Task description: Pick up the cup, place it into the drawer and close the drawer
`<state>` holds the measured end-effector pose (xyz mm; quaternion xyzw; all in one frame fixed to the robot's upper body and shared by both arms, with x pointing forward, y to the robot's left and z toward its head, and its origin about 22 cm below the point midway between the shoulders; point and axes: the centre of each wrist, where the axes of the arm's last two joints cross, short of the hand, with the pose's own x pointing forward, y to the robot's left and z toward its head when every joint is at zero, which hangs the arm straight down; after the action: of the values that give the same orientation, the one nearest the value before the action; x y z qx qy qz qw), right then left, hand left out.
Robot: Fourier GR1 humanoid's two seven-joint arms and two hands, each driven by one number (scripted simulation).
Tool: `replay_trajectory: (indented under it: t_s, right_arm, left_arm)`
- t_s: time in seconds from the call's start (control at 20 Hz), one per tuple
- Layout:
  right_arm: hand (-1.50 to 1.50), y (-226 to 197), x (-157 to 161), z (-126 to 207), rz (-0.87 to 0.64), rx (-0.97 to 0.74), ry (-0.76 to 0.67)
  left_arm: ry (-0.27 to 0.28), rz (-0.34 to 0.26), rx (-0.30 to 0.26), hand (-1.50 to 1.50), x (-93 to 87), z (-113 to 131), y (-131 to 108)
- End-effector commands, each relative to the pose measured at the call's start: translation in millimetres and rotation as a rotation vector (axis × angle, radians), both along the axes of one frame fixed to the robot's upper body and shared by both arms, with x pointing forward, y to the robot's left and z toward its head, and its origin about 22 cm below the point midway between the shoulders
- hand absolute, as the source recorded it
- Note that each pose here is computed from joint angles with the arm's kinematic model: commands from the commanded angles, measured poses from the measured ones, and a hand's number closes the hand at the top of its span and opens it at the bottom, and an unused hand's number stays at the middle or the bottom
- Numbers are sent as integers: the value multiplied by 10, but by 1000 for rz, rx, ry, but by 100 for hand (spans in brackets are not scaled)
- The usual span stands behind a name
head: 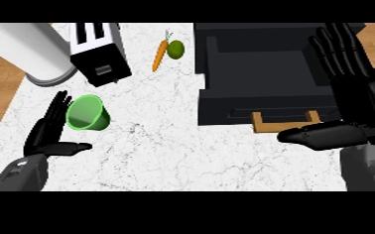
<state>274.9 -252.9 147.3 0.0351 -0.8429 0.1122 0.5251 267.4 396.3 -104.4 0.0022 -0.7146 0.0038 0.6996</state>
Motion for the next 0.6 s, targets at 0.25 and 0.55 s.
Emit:
replay_trajectory:
  t_s: [0.25, 0.55]
  right_arm:
    - [-150, -95, -63, 2, 1, -4, 3]
    - [-150, -30, 59, 69, 8, -3, 3]
  left_arm:
    - [-77, -25, -58, -150, -89, -69, 27]
    - [-108, -30, -58, -150, -33, -136, -161]
